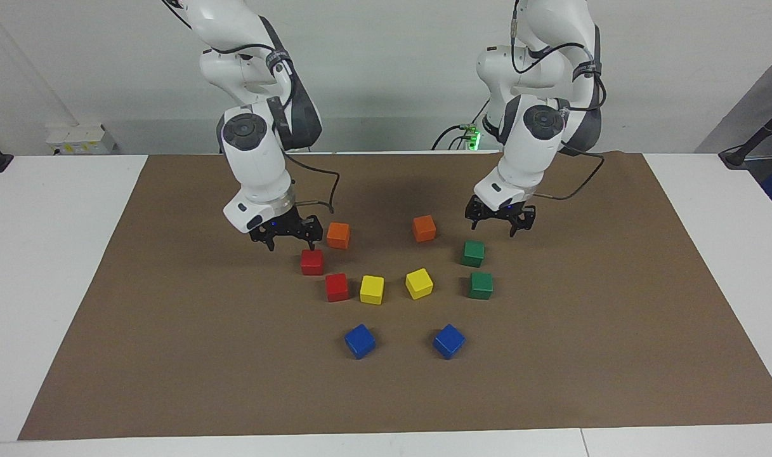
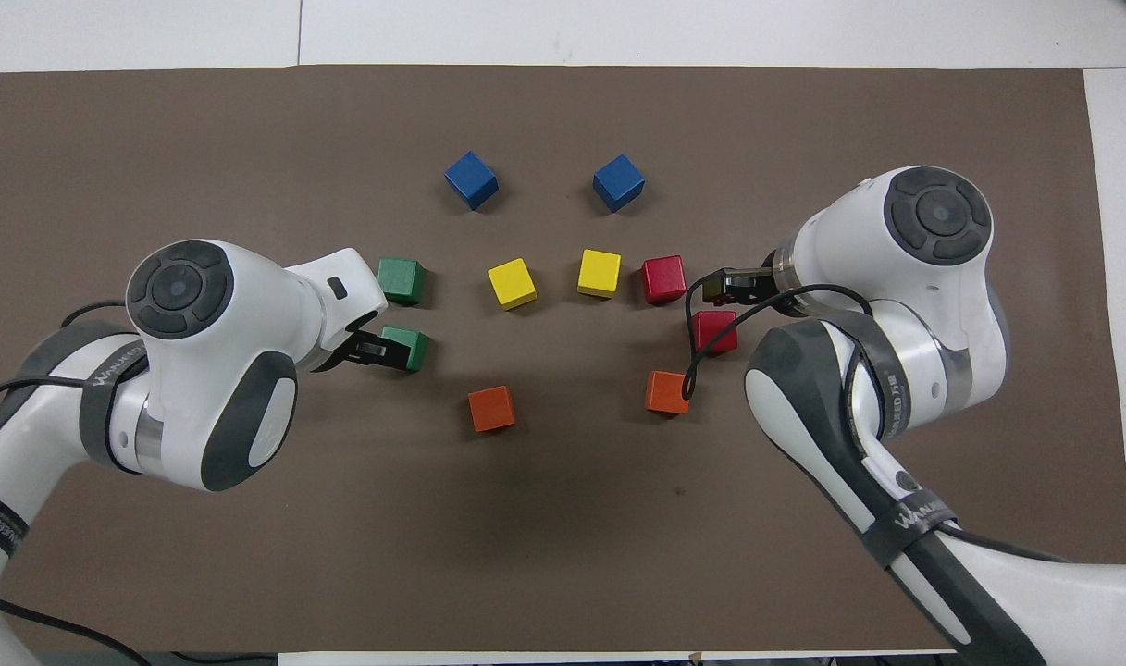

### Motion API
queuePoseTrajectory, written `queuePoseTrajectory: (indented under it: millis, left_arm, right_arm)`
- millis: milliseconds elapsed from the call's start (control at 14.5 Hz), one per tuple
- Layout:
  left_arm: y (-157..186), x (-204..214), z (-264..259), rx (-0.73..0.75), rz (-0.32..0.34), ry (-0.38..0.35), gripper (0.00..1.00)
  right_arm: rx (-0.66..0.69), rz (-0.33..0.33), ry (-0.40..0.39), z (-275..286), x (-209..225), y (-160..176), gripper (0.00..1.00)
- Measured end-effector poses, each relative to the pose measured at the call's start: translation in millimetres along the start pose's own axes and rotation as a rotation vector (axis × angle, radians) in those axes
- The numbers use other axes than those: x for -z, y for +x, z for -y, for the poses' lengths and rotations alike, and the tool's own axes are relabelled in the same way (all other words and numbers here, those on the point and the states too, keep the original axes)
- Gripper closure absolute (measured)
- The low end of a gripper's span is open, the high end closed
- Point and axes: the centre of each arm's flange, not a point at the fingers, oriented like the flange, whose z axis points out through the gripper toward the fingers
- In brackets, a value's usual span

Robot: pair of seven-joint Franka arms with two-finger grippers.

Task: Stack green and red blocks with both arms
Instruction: 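Reach the left gripper to a green block while the right gripper reaches red, then grasp and lift the green block and the red block with both grippers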

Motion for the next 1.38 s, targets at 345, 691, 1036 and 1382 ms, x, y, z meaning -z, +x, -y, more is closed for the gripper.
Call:
queuePoseTrajectory:
  millis: [345,691,1036,1382]
  left_arm:
    - [2.4,-15.2,-5.0,-0.007,-0.011,-0.005,0.0]
    - [8.5,-33.2,-4.4,-0.003,-0.03,-0.01,0.0]
    - [16.2,-56.4,-8.0,-0.005,-0.035,-0.016,0.0]
    - [23.4,-81.4,-26.1,-0.028,-0.006,-0.021,0.0]
  right_arm:
    - [0.035,0.004,-0.026,12.9,-14.4,-3.0,0.0]
    - [0.043,0.006,-0.052,18.5,-25.4,-4.2,0.0]
    - [0.033,0.007,-0.04,19.8,-43.6,-0.6,0.1]
    - [0.03,0.018,-0.033,30.4,-57.7,-6.1,0.1]
